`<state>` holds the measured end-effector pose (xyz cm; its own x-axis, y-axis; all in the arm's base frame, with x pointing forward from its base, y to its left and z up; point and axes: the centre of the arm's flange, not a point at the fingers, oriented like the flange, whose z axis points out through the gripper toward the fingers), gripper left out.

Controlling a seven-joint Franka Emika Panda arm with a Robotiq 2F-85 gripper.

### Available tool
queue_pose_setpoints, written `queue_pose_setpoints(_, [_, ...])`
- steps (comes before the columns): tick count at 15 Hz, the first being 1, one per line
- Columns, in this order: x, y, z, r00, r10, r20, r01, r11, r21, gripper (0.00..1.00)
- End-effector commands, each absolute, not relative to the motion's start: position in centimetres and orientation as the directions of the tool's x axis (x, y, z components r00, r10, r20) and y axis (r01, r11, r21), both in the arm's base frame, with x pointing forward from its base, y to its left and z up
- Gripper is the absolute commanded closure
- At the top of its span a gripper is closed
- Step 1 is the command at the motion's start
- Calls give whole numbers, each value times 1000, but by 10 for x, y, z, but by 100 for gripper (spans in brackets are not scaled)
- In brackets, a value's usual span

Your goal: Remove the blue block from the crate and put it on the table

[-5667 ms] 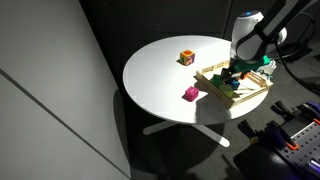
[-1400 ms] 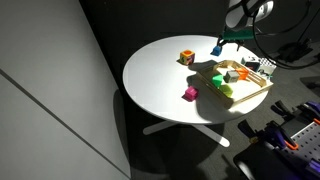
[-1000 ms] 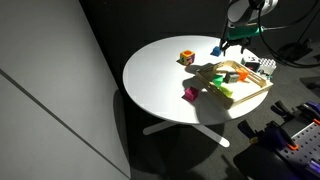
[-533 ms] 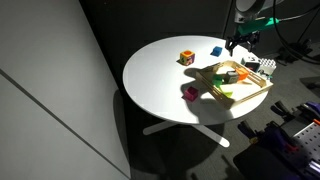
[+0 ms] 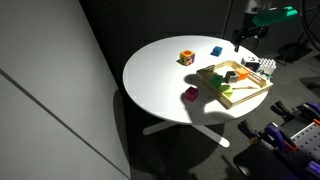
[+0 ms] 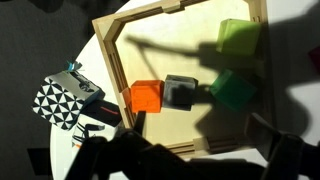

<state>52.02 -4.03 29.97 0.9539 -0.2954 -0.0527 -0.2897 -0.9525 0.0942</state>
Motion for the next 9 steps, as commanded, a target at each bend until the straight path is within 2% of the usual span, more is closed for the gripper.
queue_pose_setpoints(1, [493, -38, 325, 963, -270, 21, -271, -961, 63, 0])
queue_pose_setpoints(8, [481, -30, 344, 965, -261, 30, -262, -964, 43, 0])
queue_pose_setpoints(9, [493, -28, 336, 961, -275, 29, -276, -960, 54, 0])
